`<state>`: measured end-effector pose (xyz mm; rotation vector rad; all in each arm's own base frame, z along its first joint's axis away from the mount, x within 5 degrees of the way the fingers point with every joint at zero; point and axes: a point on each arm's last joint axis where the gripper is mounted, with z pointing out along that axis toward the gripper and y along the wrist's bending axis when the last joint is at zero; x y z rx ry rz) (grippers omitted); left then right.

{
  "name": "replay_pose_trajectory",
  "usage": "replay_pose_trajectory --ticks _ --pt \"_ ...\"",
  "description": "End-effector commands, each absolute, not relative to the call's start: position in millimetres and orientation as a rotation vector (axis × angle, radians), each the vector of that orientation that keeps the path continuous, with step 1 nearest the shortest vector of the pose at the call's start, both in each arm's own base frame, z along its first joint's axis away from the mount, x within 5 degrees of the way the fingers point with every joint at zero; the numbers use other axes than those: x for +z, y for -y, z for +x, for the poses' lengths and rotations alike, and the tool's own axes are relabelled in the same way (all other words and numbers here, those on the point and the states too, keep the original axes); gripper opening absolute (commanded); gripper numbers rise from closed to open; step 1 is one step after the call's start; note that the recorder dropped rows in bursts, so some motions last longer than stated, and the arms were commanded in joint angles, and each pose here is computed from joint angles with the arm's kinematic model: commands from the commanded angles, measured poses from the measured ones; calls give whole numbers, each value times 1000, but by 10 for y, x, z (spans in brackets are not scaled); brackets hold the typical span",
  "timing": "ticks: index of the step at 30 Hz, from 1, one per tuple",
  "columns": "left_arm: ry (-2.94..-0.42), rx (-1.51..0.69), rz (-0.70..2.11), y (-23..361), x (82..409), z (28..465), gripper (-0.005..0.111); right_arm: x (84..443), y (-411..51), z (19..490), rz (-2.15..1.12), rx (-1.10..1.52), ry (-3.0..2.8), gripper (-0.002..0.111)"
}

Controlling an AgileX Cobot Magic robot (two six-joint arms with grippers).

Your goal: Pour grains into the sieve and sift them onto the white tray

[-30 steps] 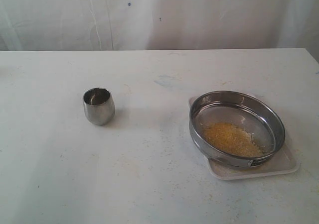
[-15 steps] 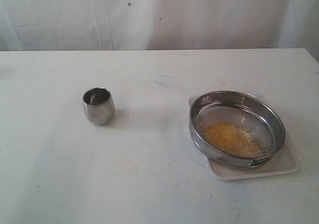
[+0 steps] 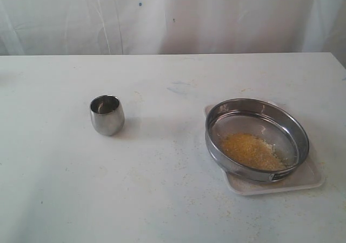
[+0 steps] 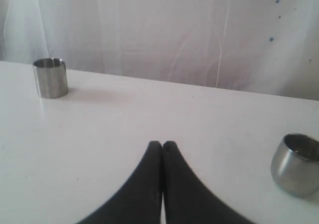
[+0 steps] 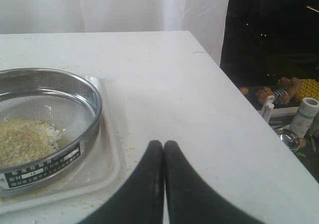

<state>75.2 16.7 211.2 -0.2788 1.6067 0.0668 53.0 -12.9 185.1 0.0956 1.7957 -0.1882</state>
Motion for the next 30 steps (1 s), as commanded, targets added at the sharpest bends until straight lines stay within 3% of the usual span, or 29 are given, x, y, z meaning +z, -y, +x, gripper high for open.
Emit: replay_pose_trajectory --ticks 1,12,22,30 --pt "-1596 43 -324 -176 1990 736 0 1861 130 531 90 -195 -1785 0" --pt "-1857 46 -222 -103 1774 711 0 1861 130 531 90 -195 -1785 0" --pt "-1828 37 -200 -90 1799 708 0 1859 131 530 90 -196 -1787 0" --pt "-1791 100 24 -7 1788 555 0 1859 131 530 90 -196 -1787 0"
